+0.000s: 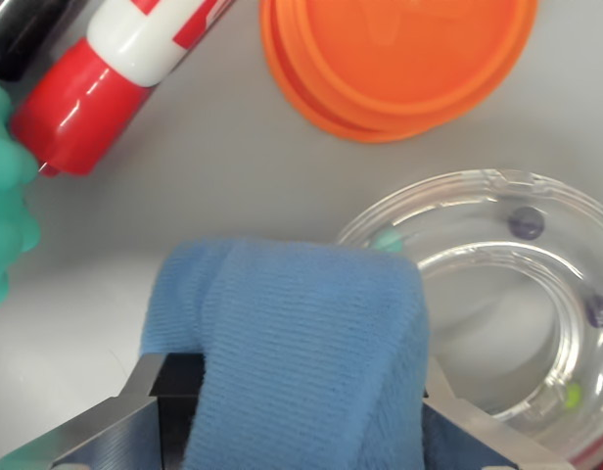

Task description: Pick an object from the bin

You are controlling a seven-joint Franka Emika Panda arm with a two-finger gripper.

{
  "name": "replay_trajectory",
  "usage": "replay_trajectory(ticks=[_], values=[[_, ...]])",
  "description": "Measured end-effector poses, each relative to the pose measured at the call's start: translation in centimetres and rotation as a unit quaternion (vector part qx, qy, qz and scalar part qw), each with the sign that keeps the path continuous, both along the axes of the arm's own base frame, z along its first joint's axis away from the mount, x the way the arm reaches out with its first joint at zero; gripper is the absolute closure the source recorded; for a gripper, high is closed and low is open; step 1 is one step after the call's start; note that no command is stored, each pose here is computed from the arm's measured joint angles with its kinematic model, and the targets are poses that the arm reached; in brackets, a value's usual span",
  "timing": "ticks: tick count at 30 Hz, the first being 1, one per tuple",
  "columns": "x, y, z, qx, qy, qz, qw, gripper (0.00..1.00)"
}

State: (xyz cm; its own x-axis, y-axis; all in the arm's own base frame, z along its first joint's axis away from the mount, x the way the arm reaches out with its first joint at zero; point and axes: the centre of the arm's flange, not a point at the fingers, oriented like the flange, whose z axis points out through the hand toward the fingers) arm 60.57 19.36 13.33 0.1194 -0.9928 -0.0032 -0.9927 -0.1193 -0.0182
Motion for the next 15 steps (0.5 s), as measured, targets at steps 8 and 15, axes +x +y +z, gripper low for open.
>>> replay_trajectory(ticks=[8,15], values=[[0.0,0.0,2.4,0.0007,0.0002,0.0,1.0,1.0],[0.0,0.0,4.7,0.0009,0.0013,0.0,1.0,1.0]])
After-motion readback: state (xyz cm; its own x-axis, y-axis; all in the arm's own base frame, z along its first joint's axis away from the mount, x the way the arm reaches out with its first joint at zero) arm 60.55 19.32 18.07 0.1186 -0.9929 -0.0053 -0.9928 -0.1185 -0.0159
